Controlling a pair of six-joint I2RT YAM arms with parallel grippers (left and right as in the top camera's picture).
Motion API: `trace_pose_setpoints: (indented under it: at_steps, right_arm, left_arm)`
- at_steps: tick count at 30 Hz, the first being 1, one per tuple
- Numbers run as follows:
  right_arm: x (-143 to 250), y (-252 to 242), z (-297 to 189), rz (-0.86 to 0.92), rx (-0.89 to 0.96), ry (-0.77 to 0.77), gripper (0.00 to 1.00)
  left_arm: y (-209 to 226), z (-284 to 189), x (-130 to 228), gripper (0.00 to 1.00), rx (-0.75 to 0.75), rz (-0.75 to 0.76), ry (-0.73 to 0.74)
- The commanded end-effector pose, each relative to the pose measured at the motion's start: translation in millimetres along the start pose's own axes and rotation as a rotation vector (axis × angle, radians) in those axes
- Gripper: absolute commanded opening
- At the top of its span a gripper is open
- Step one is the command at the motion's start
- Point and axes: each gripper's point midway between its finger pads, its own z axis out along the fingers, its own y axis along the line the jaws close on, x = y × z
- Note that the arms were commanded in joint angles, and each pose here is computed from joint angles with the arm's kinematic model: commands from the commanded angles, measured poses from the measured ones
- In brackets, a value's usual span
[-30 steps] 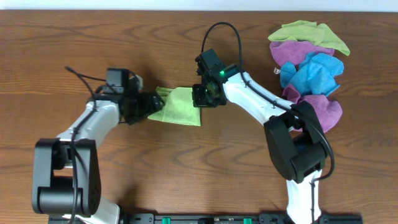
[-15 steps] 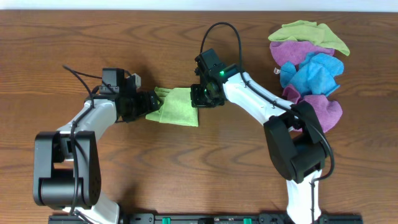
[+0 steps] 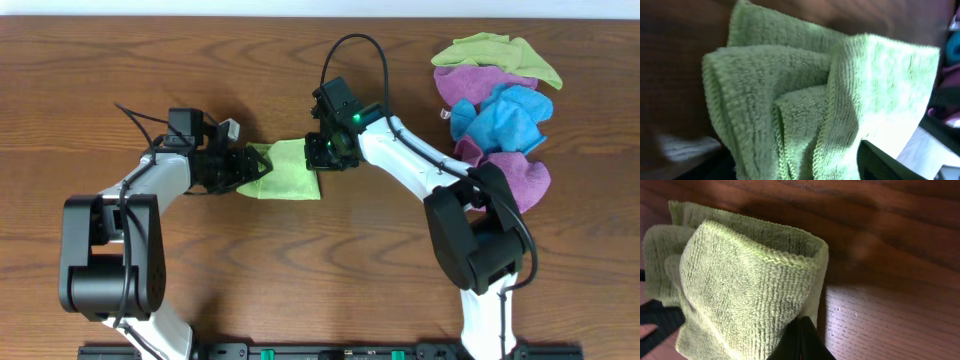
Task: Fold the cloth
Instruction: 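Carry the green cloth leftward with the left gripper and place it top-left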
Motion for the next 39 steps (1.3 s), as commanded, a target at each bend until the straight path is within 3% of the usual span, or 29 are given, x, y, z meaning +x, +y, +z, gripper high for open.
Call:
trace_pose_setpoints:
  at_steps: [1,3,6,7,13,19,23,26,31,39]
  right_arm:
    - [5.6,1.3,5.2,0.007,-0.003,0.017,0.01]
    - [6.7,3.4,5.2,0.007,-0.015,0.024,0.01]
    - [10.3,8.4,4.9,0.003,-0.045,0.044,0.01]
    - [11.7,8.1,4.7,0.005,-0.045,0.05,0.01]
    - [1.5,-29.3,-45.9,0.036,0.044,0.061,0.01]
    - [-7.8,-64.8,-136.7,0.073,0.103,-0.026,0.01]
    - [6.3,-60.0,-165.8,0.053,0.105,-0.029,0.02]
    - [18.4,-49.8,-178.6,0.034,0.101,-0.022,0.01]
    - [35.0,-27.0,-187.9,-0.035,0.087,-0.013,0.02]
    - [39.4,-2.5,-180.2,-0.154,0.079,-0.023,0.02]
  left_arm:
    - [1.1,12.8,16.4,0.62,0.005,0.018,0.059]
    - [-1.0,15.0,18.4,0.48,0.0,0.027,0.065]
    - [-2.0,15.8,19.1,0.11,0.001,0.03,0.068]
    - [-2.1,15.8,19.2,0.06,0.001,0.03,0.068]
    - [-6.4,-11.2,-2.2,0.06,0.052,-0.016,-0.005]
    - [-17.9,-137.6,-61.8,0.06,0.03,-0.07,-0.334]
    - [-4.6,-224.2,-73.6,0.06,0.03,-0.228,-0.576]
    - [13.8,-262.8,-70.0,0.06,0.023,-0.35,-0.679]
    - [42.4,-276.4,-74.2,0.06,0.011,-0.462,-0.73]
    - [81.9,-261.7,-152.9,0.06,0.218,-0.577,-0.848]
